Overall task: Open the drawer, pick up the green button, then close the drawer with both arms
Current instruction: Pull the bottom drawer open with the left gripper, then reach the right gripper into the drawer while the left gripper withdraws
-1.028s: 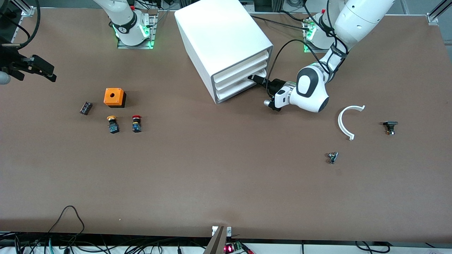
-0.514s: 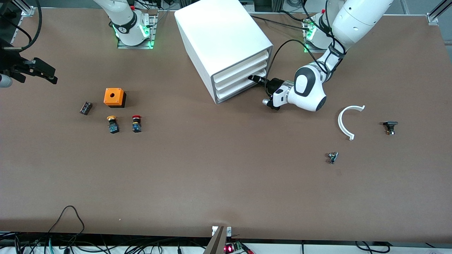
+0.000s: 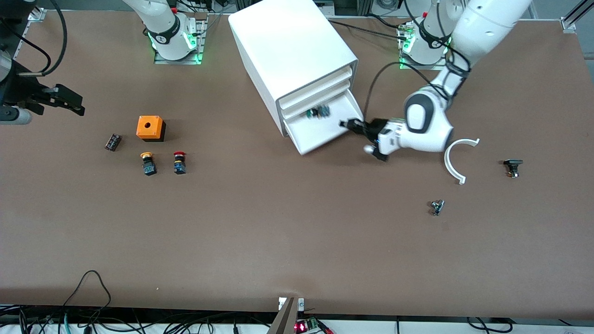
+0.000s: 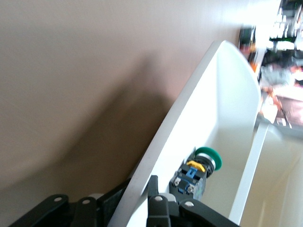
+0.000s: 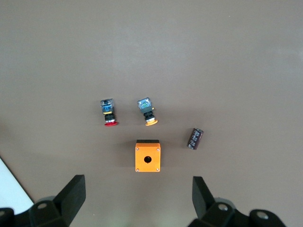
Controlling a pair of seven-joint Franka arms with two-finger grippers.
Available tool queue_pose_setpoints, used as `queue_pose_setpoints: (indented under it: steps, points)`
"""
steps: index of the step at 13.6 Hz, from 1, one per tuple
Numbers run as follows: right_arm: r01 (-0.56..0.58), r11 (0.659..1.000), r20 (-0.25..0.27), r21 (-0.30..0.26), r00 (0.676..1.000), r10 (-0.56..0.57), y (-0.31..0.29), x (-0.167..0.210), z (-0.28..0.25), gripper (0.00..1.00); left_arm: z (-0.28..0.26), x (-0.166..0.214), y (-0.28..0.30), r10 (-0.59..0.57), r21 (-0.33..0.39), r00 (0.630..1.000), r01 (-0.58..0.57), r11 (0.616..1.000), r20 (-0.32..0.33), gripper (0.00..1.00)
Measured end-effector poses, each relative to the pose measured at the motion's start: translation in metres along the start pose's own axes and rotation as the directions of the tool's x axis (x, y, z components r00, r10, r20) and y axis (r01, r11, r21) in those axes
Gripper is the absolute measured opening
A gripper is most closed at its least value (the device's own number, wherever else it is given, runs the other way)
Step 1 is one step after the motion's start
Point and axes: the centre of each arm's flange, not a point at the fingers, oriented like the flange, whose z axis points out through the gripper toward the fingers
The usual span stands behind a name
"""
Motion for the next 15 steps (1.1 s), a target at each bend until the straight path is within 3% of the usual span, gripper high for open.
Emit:
queue_pose_setpoints:
  steps: [1, 3, 6, 10, 12, 13, 15]
  points:
    - [0.007, 1.000, 0.005, 0.009, 1.000, -0.007, -0.004, 0.001, 0.002, 1.00, -0.011, 0.007, -0.002, 0.000, 0.008, 0.999, 0.000, 1.000, -0.033, 0.16]
    - [0.016, 0.998, 0.019, 0.053, 1.000, -0.017, -0.015, 0.005, 0.009, 1.00, -0.022, 0.017, -0.004, -0.014, 0.051, 0.994, 0.020, 0.999, -0.104, 0.30]
    - [0.092, 0.992, 0.043, 0.085, 0.994, -0.096, -0.060, 0.015, 0.028, 1.00, -0.044, 0.031, 0.005, 0.002, 0.078, 0.983, 0.012, 0.997, -0.183, 0.61]
    - [0.249, 0.966, 0.027, 0.076, 0.967, -0.252, -0.158, 0.024, 0.057, 1.00, -0.161, 0.039, 0.025, 0.036, 0.091, 0.923, -0.001, 0.996, -0.383, 0.99]
    - [0.300, 0.950, 0.020, 0.085, 0.953, -0.302, -0.194, 0.026, 0.073, 1.00, -0.214, 0.029, 0.041, 0.090, 0.142, 0.890, -0.029, 0.989, -0.448, 1.00]
    - [0.326, 0.940, 0.014, 0.103, 0.944, -0.329, -0.212, 0.026, 0.080, 1.00, -0.238, 0.022, 0.048, 0.148, 0.214, 0.883, -0.055, 0.975, -0.445, 1.00]
    - [0.411, 0.903, -0.007, 0.127, 0.911, -0.413, -0.256, 0.020, 0.089, 1.00, -0.289, 0.003, 0.067, 0.277, 0.385, 0.889, -0.127, 0.914, -0.364, 1.00]
